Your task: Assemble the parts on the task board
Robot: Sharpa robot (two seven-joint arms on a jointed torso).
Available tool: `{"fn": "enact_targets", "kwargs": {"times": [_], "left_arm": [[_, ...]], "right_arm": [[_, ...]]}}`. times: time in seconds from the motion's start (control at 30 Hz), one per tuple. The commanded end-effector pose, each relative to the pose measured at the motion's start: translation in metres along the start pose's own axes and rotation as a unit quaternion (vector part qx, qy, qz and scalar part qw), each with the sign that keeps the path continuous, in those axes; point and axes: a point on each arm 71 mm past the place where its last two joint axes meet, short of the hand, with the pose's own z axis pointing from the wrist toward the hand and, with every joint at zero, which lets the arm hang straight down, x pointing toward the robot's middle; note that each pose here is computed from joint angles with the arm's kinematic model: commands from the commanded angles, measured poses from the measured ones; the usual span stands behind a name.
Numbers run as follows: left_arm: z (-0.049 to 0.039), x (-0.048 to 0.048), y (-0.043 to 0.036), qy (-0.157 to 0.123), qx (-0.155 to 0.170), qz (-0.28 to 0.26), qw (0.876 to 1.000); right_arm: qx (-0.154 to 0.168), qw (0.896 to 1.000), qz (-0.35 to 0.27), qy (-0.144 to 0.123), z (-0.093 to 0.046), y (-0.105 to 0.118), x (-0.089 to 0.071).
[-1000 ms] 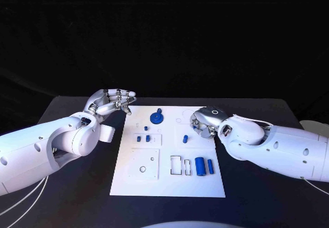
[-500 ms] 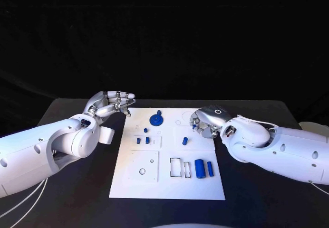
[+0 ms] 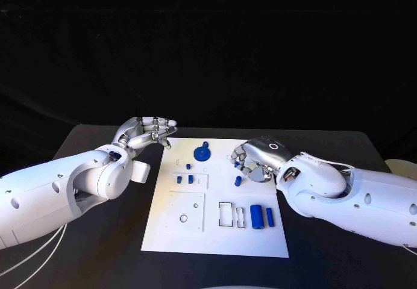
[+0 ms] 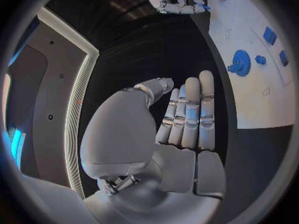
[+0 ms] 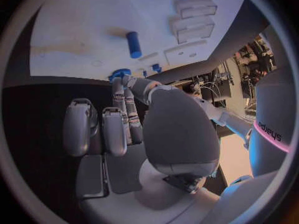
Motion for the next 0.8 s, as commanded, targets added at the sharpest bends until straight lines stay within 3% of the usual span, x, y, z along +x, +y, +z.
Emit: {"fn": "enact_targets", "kwargs": {"times": [0.03, 0.4, 0.8], "left_arm": [[0.0010, 0.0028, -0.0005, 0.007, 0.002, -0.006, 1.000], [0.0025, 0.0072, -0.0005, 0.012, 0.002, -0.008, 1.000], [0.0039, 0.0099, -0.0005, 0.013, 0.002, -0.009, 1.000]], "right_arm": [[-0.033, 0.999, 0.017, -0.016, 0.002, 0.018, -0.001], [-0.084, 0.995, 0.055, -0.003, 0.015, 0.061, 0.013], [-0.095, 0.991, 0.088, 0.023, 0.016, 0.079, 0.045]]}}
